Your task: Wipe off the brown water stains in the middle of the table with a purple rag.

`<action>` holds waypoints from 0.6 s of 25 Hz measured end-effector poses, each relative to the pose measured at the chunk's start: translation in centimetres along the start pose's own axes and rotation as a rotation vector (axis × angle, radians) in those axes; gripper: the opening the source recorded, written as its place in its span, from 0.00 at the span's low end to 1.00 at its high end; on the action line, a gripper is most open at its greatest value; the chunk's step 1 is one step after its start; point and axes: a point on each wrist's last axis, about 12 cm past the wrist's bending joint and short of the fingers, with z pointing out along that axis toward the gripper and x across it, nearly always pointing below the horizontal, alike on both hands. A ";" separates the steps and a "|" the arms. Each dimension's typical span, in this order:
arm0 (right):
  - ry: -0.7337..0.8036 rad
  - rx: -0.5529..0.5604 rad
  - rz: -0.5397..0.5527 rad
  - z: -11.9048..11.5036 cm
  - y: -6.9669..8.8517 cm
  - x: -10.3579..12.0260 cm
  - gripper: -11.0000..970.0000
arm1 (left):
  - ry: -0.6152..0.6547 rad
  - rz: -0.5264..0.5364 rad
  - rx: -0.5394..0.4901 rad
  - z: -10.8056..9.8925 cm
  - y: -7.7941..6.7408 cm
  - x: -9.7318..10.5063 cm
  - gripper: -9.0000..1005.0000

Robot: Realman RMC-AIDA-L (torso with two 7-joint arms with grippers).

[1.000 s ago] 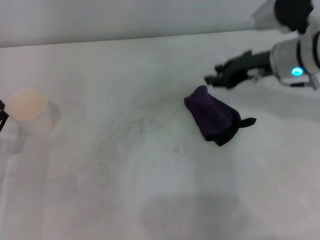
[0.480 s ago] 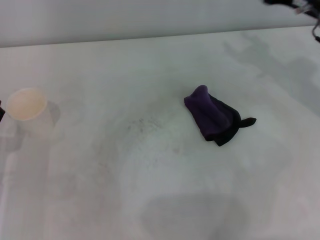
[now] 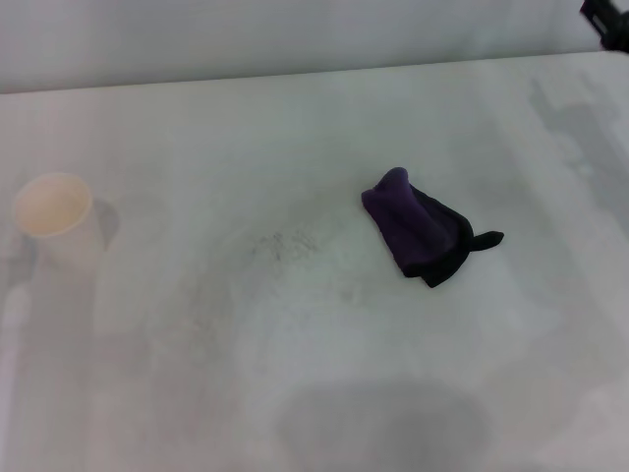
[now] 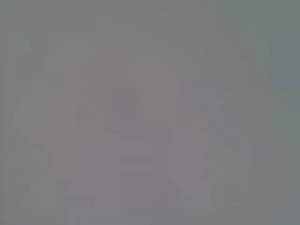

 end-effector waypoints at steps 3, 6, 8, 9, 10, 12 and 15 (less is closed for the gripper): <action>0.041 0.018 -0.107 0.6 0.6 0.6 0.81 | -0.015 -0.011 -0.019 0.7 0.0 -0.3 0.89; 0.096 0.030 -0.126 1.6 0.8 0.7 0.81 | -0.010 -0.028 -0.047 1.6 0.0 -0.5 0.89; 0.121 0.037 -0.126 2.2 0.9 0.7 0.81 | -0.006 -0.036 -0.060 2.2 -0.1 -0.6 0.89; 0.134 0.040 -0.124 2.7 1.0 0.5 0.81 | -0.003 -0.043 -0.065 2.8 -0.2 -0.7 0.89; 0.134 0.040 -0.124 2.7 1.0 0.5 0.81 | -0.003 -0.043 -0.065 2.8 -0.2 -0.7 0.89; 0.139 0.040 -0.122 3.1 1.1 0.4 0.81 | -0.001 -0.044 -0.063 3.3 -0.4 -0.8 0.89; 0.159 0.045 -0.121 3.5 1.2 0.3 0.81 | 0.005 -0.042 -0.070 4.2 -0.4 -1.1 0.89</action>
